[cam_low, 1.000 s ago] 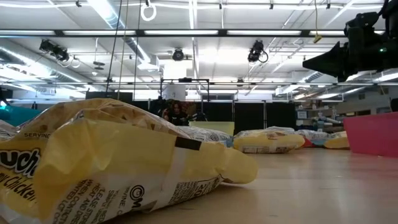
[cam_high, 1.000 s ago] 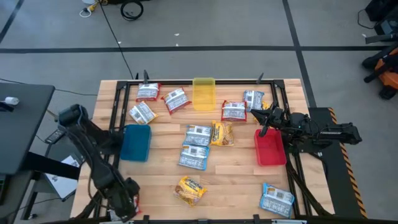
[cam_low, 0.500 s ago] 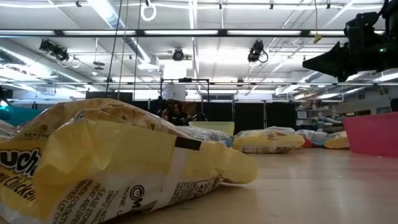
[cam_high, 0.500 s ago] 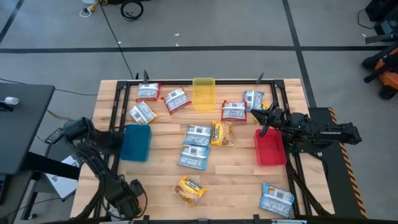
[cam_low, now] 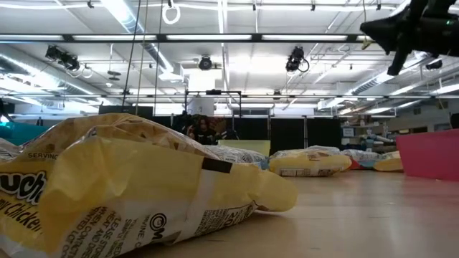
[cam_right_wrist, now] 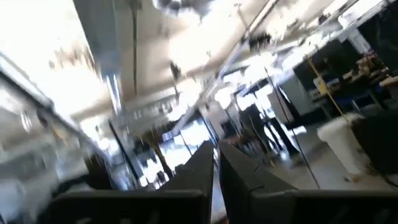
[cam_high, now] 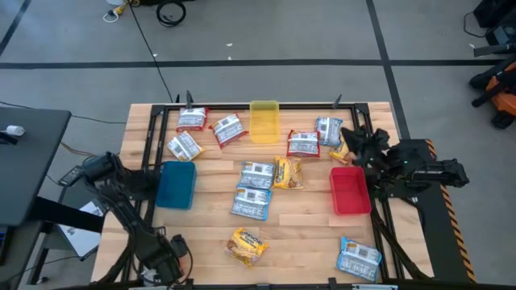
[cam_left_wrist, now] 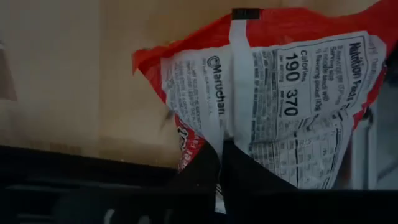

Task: Sort Maruchan noodles
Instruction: Put the bottom left red noodle pack into the yellow bin

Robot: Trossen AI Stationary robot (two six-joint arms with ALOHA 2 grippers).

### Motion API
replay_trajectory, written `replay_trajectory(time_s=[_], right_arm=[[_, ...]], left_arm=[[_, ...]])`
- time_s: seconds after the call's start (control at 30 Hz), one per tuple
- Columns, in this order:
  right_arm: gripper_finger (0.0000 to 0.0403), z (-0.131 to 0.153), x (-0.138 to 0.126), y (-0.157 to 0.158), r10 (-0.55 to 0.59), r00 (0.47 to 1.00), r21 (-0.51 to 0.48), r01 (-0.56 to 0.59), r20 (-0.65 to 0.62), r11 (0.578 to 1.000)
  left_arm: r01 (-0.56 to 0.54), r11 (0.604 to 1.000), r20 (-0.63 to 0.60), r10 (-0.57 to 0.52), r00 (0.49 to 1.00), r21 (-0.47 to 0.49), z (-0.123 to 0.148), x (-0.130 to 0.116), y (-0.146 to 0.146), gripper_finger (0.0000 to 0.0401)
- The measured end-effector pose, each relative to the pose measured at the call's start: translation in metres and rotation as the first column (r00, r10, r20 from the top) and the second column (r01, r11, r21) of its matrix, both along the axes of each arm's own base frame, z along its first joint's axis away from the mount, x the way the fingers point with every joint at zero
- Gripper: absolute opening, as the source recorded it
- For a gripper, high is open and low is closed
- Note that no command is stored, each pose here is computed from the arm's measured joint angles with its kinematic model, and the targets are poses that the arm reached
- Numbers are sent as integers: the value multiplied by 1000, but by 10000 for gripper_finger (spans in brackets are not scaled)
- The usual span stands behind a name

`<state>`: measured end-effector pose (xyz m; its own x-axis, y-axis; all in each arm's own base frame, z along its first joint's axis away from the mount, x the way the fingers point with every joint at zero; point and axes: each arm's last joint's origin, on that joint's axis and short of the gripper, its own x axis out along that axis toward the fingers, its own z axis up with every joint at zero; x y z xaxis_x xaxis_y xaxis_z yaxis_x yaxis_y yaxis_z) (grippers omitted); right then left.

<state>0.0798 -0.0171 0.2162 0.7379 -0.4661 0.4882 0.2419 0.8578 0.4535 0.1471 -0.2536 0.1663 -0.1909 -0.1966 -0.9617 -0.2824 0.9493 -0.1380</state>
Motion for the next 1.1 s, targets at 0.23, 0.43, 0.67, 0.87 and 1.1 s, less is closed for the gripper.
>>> replay_trajectory(time_s=[0.23,0.43,0.67,0.87,1.1], right_arm=[[16,26,3,4,136,985,56,-131,-105,990],[7,85,34,12,162,905,-16,-183,-393,983],[10,144,118,29,115,754,-156,-278,-647,948],[22,162,191,46,59,663,-259,-371,-746,892],[124,180,244,53,34,669,-299,-376,-742,877]], left_arm=[[-125,988,149,138,979,-88,45,10,16,4],[-161,963,409,238,881,-215,105,24,65,2],[-34,962,870,261,418,-272,185,21,128,1],[36,998,998,55,-14,-55,233,-5,166,1],[88,983,954,-133,-269,161,257,-23,188,1]])
